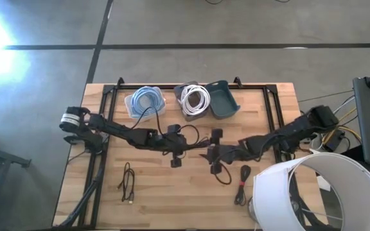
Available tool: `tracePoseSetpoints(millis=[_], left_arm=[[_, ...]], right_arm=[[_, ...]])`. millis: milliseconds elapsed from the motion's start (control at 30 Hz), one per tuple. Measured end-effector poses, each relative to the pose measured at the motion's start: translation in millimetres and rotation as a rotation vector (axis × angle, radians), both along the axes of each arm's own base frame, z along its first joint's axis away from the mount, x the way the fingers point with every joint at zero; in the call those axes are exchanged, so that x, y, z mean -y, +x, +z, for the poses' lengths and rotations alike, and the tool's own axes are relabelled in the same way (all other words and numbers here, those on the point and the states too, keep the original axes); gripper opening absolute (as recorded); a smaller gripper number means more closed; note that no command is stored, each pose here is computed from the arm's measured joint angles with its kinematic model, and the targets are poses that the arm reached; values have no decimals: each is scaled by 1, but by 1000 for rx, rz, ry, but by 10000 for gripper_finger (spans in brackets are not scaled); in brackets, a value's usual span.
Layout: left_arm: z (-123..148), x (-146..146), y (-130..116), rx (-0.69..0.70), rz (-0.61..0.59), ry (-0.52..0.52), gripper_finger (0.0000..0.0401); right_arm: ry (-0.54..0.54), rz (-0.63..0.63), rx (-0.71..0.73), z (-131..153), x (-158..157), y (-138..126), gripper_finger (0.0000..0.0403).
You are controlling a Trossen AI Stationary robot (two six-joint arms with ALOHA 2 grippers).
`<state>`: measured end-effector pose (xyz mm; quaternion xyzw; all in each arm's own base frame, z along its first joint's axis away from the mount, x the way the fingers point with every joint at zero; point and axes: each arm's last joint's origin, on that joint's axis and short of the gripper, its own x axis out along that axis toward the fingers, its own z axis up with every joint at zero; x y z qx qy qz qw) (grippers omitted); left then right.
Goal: Pick & Place USB Port
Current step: Put the top black USB cable into the green bin
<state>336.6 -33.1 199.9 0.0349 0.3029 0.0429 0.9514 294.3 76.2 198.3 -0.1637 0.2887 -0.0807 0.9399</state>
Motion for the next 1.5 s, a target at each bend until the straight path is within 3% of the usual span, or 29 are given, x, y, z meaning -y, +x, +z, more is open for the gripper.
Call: tracePoseSetpoints(millis=[200, 367, 900, 1167, 1300, 1500], left_arm=[[0, 4, 0, -6, -64, -42, 44], [0, 4, -1, -13, -67, -49, 44], [0, 4, -1, -9, -59, -49, 46], [1, 4, -1, -6, -60, -49, 49], [1, 3, -1, 1, -25, -13, 73], [1, 1, -1, 8, 40, -4, 143]], right_arm=[[-81, -36, -41, -9, 8, 6, 239], [-144, -4, -98, -14, 9, 5, 230], [-107, 88, -145, -12, 7, 6, 73], [-92, 77, -166, -13, 7, 5, 54], [-75, 61, -171, -14, 8, 4, 53], [-43, 28, -217, -18, 12, 1, 52]])
